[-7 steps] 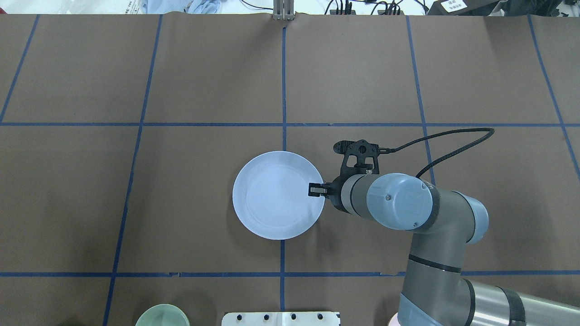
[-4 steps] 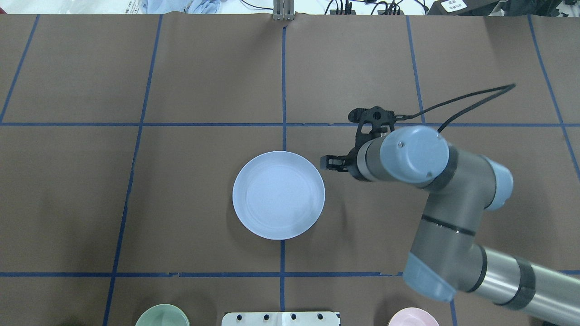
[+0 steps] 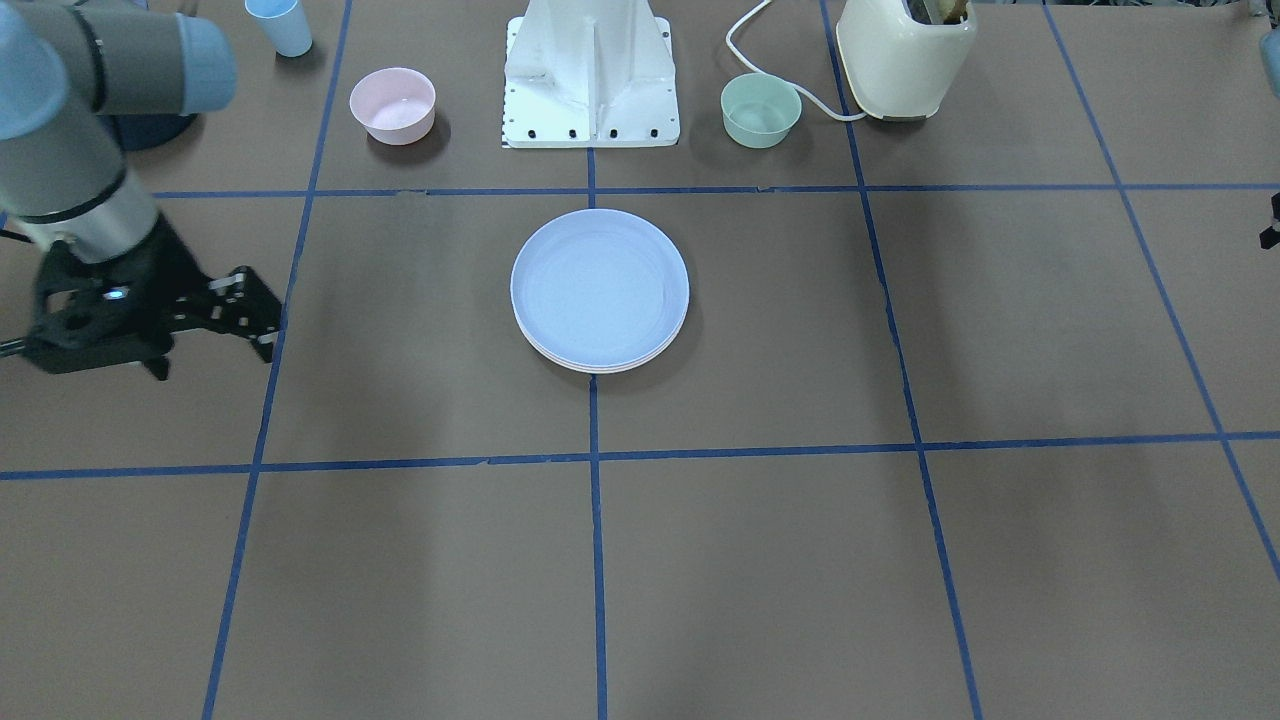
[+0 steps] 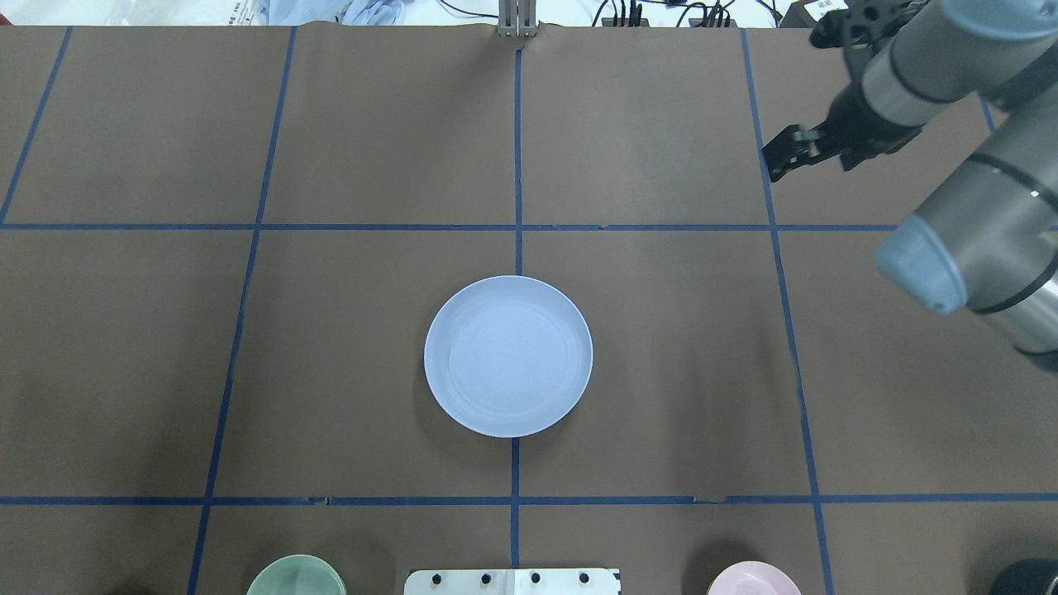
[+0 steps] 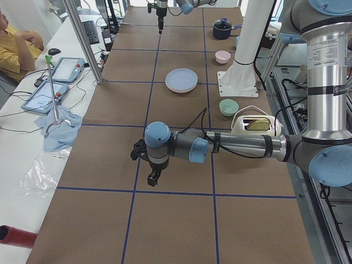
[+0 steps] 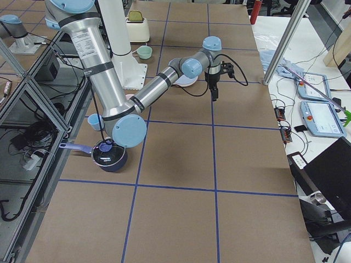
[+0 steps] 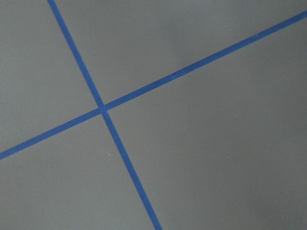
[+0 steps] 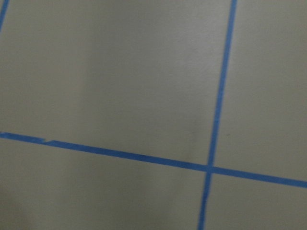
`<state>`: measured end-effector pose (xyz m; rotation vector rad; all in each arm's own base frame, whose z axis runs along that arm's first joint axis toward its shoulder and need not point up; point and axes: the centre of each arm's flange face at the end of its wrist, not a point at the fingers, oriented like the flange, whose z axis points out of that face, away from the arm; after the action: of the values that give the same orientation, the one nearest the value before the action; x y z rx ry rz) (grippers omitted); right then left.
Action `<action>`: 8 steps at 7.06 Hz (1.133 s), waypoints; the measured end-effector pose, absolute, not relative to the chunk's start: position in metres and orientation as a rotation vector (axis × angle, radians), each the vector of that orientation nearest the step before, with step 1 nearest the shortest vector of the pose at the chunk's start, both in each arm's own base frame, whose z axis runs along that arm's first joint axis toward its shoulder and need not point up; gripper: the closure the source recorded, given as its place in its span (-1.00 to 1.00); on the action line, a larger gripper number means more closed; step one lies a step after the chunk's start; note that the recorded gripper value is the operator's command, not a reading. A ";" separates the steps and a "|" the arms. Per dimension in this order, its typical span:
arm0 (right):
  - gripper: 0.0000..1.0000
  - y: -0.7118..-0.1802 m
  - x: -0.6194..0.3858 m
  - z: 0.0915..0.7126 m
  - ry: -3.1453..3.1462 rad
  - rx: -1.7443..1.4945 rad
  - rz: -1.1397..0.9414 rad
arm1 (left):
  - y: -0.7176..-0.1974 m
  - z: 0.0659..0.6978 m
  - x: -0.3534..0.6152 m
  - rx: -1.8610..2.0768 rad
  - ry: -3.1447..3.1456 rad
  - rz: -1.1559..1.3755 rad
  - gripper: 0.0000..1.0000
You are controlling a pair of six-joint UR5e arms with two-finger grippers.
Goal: Stack three plates with pink and blue
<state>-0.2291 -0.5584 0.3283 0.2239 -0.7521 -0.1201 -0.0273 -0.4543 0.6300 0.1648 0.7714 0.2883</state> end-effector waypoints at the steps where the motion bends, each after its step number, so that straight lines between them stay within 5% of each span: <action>1: -1.00 -0.582 -0.173 0.364 -0.726 0.218 -0.180 | -0.450 0.646 -0.042 0.096 0.740 0.232 -1.00; 3: -1.00 -0.594 -0.073 0.450 -0.699 0.191 -0.240 | -0.453 0.650 -0.074 0.067 0.700 0.146 -1.00; 8: -1.00 -0.492 0.024 0.608 -0.680 0.107 -0.187 | -0.468 0.635 -0.082 0.037 0.768 -0.077 -1.00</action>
<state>0.0243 -0.4915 0.6080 0.1067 -0.6797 -0.1873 -0.0817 -0.4683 0.6352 0.0366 0.7684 -0.0767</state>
